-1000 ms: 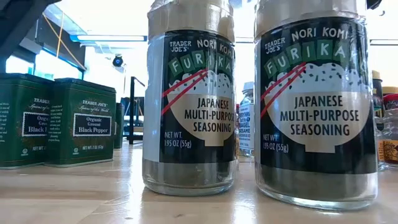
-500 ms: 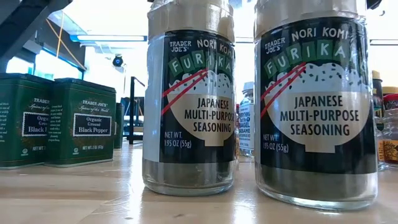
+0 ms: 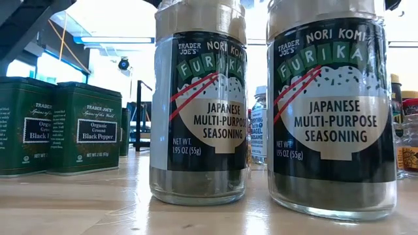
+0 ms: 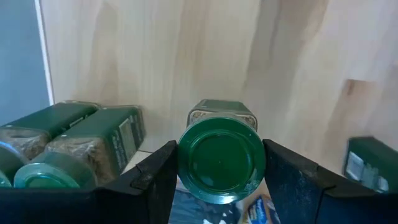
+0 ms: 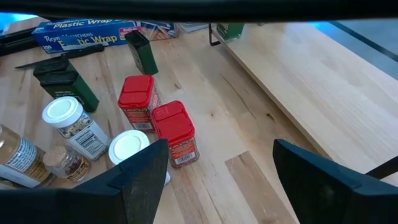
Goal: Shelf spices
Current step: Put the green seasoning bottle on the shelf and align it with the other green seasoning bottles, then put the black seasoning can on the shelf to the right of the top green seasoning bottle
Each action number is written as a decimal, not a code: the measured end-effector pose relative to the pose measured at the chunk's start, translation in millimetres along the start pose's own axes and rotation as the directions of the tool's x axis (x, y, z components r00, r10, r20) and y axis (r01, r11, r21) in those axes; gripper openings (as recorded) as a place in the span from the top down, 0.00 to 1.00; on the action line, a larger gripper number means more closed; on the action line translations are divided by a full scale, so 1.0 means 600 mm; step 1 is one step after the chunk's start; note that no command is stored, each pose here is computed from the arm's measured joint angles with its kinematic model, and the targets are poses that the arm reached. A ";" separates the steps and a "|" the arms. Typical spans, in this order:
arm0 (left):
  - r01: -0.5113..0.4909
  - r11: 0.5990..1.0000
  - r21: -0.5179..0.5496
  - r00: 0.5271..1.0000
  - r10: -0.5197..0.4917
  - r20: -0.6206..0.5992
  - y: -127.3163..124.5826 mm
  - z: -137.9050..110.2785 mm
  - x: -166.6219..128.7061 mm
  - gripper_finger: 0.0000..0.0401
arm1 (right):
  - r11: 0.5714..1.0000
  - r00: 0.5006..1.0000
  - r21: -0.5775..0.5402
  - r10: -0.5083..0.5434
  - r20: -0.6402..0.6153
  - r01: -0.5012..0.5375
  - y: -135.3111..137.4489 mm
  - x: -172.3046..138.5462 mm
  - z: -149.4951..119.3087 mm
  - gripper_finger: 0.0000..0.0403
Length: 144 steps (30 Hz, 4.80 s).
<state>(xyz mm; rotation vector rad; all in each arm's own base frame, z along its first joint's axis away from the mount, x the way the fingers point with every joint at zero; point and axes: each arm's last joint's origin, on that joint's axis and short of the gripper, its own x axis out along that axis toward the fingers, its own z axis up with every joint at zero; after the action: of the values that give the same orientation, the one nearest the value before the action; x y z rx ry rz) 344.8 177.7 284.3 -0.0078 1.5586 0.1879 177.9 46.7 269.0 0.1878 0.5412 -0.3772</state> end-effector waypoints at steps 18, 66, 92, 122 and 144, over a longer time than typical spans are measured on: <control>-0.048 0.998 -0.032 0.998 0.047 -0.041 0.020 -0.010 0.017 0.41 | 1.000 1.000 0.001 0.000 0.002 0.000 0.000 0.000 0.000 0.30; -0.350 0.932 -0.097 0.937 0.347 -0.046 -0.037 -0.064 -0.096 0.41 | 1.000 1.000 0.001 0.000 0.001 0.000 0.000 0.000 0.000 0.30; -0.204 0.899 -0.388 0.886 0.338 0.317 -0.463 -0.235 -0.020 0.40 | 1.000 1.000 0.013 0.004 0.008 -0.005 0.001 0.000 0.001 0.30; 0.066 0.975 -0.213 0.944 0.008 0.330 -0.337 -0.210 0.117 0.69 | 1.000 1.000 0.027 0.009 0.028 -0.010 0.004 0.003 0.005 0.30; -0.061 0.998 0.017 0.836 0.042 0.547 -0.181 0.046 -0.120 0.71 | 1.000 0.999 -0.020 -0.001 0.054 0.003 0.005 0.003 0.008 0.30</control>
<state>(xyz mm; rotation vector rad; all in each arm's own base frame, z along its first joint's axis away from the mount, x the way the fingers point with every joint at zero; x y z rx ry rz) 385.5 66.0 344.1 0.1076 0.9855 0.1865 182.5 47.5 272.5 0.1570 0.4920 -0.3775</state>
